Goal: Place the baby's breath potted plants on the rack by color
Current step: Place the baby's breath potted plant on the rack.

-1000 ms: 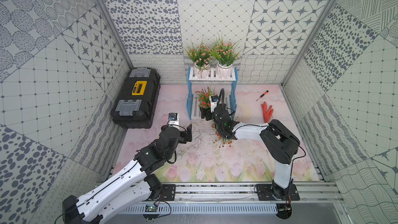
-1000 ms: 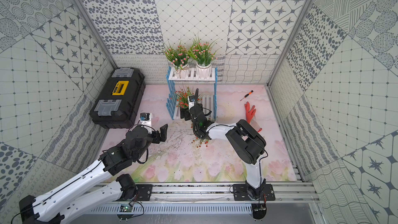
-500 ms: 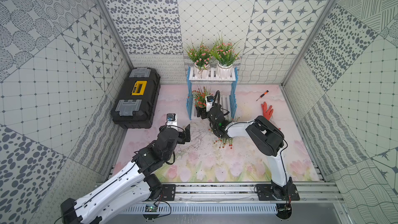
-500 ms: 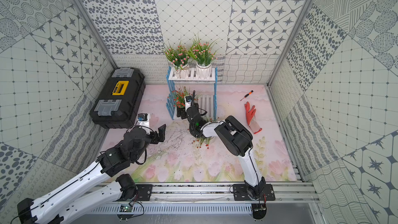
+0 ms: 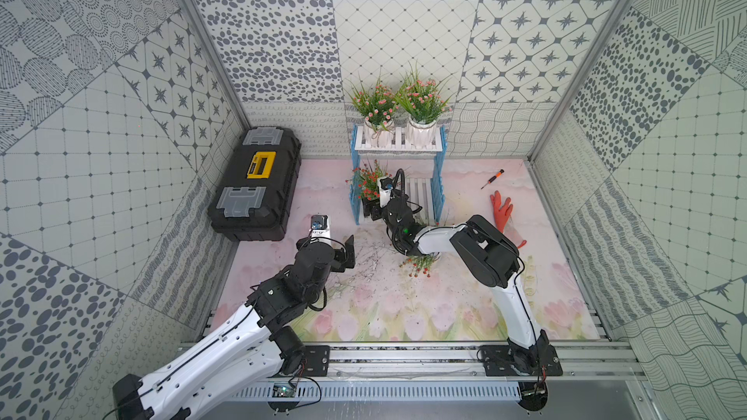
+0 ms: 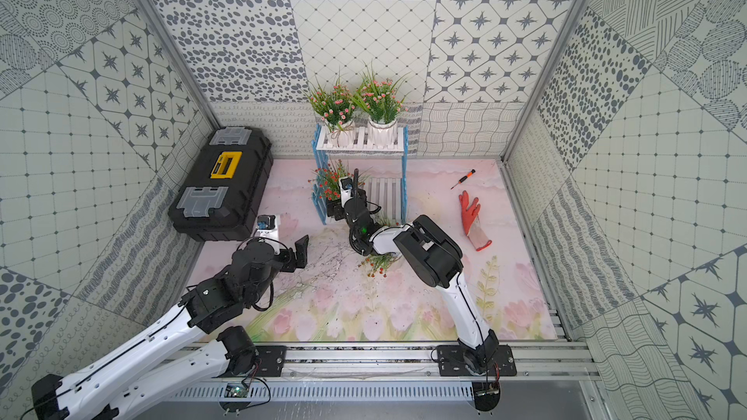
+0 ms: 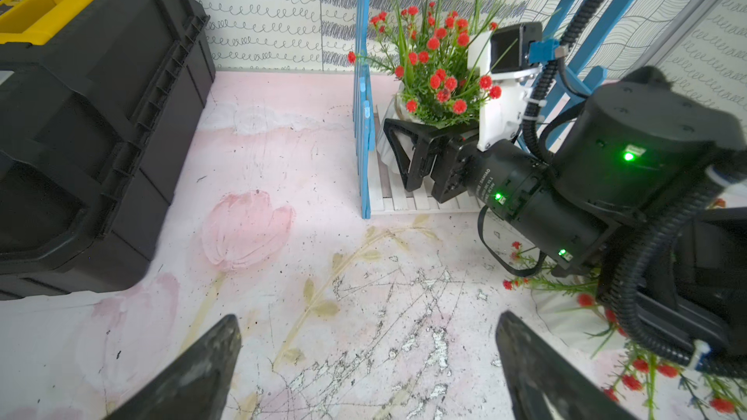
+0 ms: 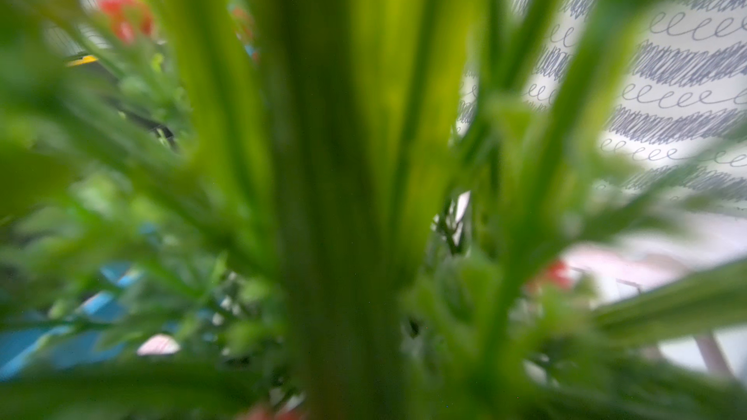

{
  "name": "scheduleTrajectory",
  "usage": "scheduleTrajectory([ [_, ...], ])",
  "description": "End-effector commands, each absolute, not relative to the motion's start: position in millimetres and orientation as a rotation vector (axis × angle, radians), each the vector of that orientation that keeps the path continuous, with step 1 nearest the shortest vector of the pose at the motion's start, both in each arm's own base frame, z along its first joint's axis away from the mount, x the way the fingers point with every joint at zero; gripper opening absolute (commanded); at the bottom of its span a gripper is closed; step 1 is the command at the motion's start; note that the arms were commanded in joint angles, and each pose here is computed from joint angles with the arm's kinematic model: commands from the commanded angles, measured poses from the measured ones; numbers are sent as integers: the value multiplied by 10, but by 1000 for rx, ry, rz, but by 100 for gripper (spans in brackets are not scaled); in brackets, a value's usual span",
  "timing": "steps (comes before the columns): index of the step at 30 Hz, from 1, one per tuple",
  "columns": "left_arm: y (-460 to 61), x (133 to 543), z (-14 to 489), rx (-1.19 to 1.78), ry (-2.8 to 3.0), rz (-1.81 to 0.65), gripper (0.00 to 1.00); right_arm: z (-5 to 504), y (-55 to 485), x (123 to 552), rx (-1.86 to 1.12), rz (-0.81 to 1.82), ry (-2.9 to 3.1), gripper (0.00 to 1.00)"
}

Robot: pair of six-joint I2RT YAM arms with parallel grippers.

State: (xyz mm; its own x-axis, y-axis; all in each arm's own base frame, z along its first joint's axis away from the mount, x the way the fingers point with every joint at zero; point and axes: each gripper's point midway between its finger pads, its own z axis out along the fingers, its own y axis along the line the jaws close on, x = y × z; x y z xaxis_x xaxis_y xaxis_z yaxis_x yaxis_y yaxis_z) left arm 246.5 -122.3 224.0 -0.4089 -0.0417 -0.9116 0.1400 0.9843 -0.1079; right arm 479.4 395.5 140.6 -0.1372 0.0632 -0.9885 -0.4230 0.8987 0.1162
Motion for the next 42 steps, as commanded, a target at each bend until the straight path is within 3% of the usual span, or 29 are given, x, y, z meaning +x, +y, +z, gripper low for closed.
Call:
scheduleTrajectory([
  [1,-1180,2469,2245,46,1976,-186,98,1730,3912,4965,-192,465,1558,79],
  [19,-1165,2474,2280,37,1967,-183,98,1621,3899,5257,-165,468,1631,81],
  [39,-1106,2442,2293,19,1957,-181,98,1555,4006,5300,-208,500,1720,82],
  [42,-1100,2438,2301,17,1954,-183,98,1546,4015,5302,-208,501,1728,86],
])
